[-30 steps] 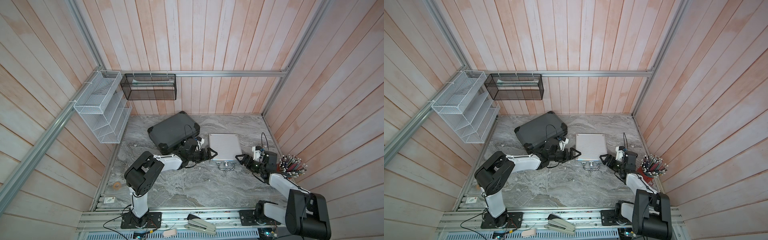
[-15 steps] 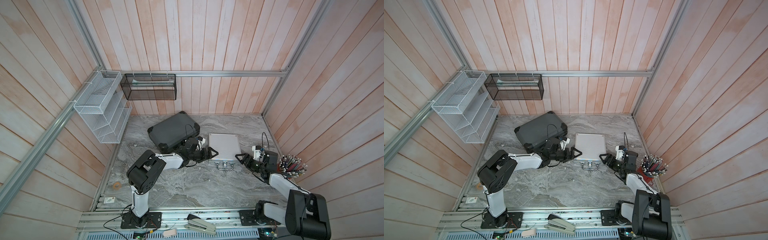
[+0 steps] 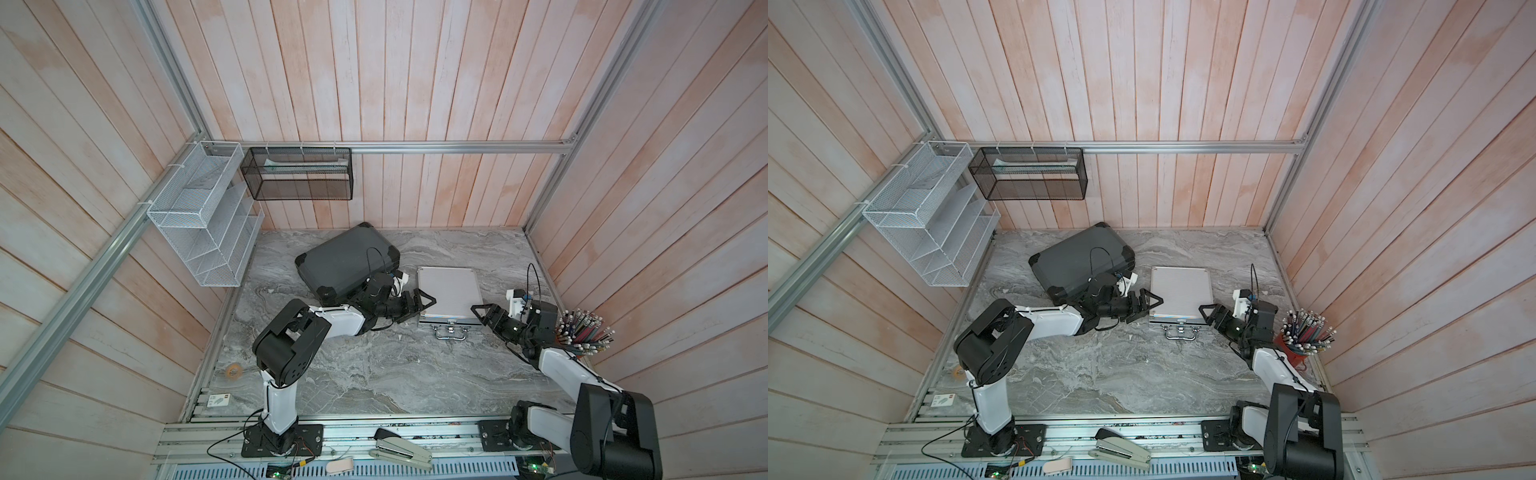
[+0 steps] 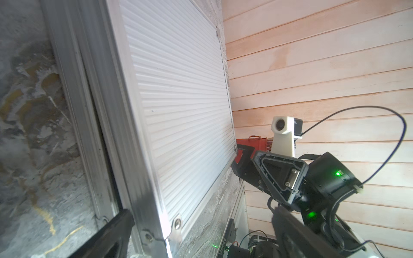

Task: Open the poker set cases
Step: Open the case lid on the poker set case.

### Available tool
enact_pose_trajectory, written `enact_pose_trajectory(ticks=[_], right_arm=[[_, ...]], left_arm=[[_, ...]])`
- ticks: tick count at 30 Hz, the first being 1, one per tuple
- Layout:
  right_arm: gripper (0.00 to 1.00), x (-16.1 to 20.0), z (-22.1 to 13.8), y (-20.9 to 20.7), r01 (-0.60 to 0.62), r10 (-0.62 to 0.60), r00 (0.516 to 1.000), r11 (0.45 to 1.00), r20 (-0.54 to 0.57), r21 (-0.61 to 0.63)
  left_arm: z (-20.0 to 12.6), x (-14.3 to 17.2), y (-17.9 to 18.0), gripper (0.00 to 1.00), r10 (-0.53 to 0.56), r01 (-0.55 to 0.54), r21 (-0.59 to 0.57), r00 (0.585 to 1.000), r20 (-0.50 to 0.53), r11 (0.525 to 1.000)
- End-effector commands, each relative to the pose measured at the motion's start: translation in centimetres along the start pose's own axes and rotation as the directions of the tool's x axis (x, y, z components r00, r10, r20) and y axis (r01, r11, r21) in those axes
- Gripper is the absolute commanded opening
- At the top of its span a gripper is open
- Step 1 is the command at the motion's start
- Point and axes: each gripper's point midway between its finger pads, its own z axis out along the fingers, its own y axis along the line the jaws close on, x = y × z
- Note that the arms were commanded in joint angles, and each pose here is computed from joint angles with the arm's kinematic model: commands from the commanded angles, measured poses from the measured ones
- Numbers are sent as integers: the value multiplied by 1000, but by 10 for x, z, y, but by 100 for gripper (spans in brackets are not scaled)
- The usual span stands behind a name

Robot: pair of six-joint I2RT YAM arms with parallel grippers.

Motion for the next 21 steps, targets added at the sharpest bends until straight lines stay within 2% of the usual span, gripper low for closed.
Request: enact_pose_trajectory(ticks=[1, 9, 21], right_arm=[[92, 4, 2, 1, -8, 8, 1000, 1000, -24, -9], [98, 1, 4, -6, -33, 33, 999, 999, -14, 26], [95, -4, 6, 14, -41, 40, 999, 996, -17, -84]], left_arm=[[-8, -7, -52, 100, 69, -72, 161, 997, 24, 984], [-9, -9, -55, 100, 47, -53, 193, 998, 34, 980], [-8, -4, -43, 100, 28, -33, 176, 999, 29, 984]])
